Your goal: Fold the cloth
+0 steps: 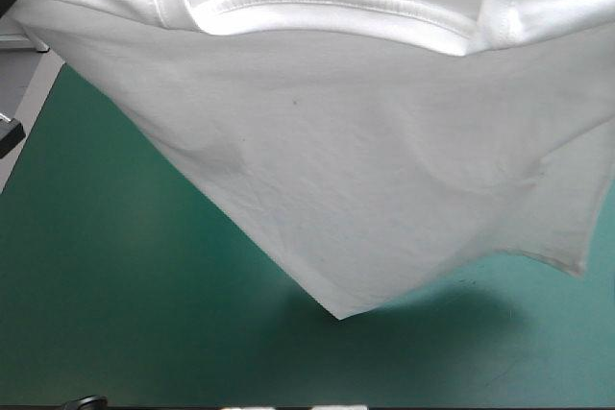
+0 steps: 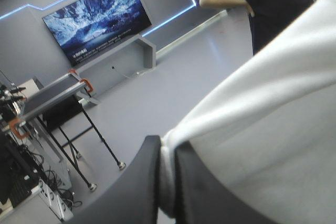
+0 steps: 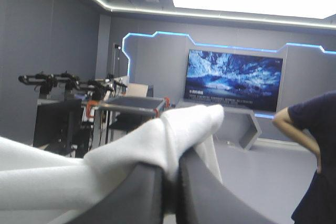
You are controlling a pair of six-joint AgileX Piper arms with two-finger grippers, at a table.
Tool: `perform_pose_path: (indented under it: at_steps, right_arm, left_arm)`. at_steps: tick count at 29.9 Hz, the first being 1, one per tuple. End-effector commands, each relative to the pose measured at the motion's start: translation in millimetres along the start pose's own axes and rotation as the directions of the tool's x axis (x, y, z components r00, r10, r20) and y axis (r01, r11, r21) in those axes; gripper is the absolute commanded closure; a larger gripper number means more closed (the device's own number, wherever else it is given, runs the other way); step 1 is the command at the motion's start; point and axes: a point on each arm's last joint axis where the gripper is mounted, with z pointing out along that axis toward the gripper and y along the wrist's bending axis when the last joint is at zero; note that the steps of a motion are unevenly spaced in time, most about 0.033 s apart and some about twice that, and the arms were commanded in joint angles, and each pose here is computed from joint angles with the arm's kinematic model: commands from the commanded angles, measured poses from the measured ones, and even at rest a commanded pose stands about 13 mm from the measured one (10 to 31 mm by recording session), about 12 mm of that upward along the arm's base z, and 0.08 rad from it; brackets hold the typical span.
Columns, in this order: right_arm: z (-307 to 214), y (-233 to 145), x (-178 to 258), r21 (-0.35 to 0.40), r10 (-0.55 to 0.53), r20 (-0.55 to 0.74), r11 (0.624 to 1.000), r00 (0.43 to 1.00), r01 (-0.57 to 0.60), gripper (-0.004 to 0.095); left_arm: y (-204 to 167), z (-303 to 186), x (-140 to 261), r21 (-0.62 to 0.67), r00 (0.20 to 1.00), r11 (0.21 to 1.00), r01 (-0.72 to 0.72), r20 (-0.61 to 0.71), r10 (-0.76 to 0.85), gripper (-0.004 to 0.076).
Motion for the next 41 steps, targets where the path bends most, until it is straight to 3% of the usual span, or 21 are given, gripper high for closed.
perform_pose_path:
  at_steps: [1, 5, 11, 14, 16, 19, 23, 29, 35, 41]
  right_arm:
    - [-14, -3, -26, 0.045, -0.031, 0.165, 0.999, 0.986, 0.024, 0.0921]
    - [-23, 0, -34, 0.013, -0.004, 0.175, 1.0, 0.984, 0.002, 0.0921]
    - [-10, 1, -14, -0.006, 0.008, 0.003, 1.0, 1.0, -0.008, 0.0921]
    - [13, -1, 2, 0.001, 0.011, -0.077, 1.0, 0.997, -0.011, 0.0921]
    - [37, -1, 22, -0.003, 0.023, -0.164, 1.0, 0.986, -0.024, 0.0921]
    - [74, -1, 61, -0.013, 0.028, -0.339, 0.999, 0.94, -0.034, 0.0921]
    - [122, 1, 115, -0.028, 0.048, -0.508, 0.997, 0.86, -0.072, 0.0921]
    - [174, 2, 180, -0.047, 0.025, -0.652, 0.996, 0.757, -0.074, 0.0921]
    - [200, 2, 215, -0.072, -0.015, -0.702, 0.996, 0.712, -0.05, 0.0921]
    - [219, -1, 246, -0.081, -0.054, -0.746, 0.997, 0.664, -0.011, 0.0921]
  left_arm:
    - [17, -11, -11, -0.113, 0.992, 0.994, -0.006, 0.128, 0.021, 0.0746]
    - [17, -14, -11, -0.105, 0.991, 0.994, -0.008, 0.129, 0.022, 0.0746]
    - [19, -19, -16, -0.073, 0.982, 0.997, 0.027, 0.187, -0.012, 0.0746]
    - [16, -9, -12, -0.106, 0.993, 0.994, 0.019, 0.115, -0.007, 0.0746]
    - [12, 7, -6, -0.161, 0.999, 0.986, -0.033, 0.001, 0.034, 0.0746]
    - [1, 35, 1, -0.242, 0.99, 0.968, -0.061, -0.138, 0.028, 0.0746]
    - [-13, 61, 3, -0.276, 0.977, 0.956, -0.095, -0.211, 0.037, 0.0745]
    - [-42, 111, 19, -0.235, 0.94, 0.96, -0.151, -0.334, 0.066, 0.0745]
    - [-42, 180, 85, -0.141, 0.87, 0.989, 0.054, -0.479, -0.116, 0.0745]
    - [-20, 237, 156, -0.1, 0.79, 0.958, 0.268, -0.546, -0.278, 0.0745]
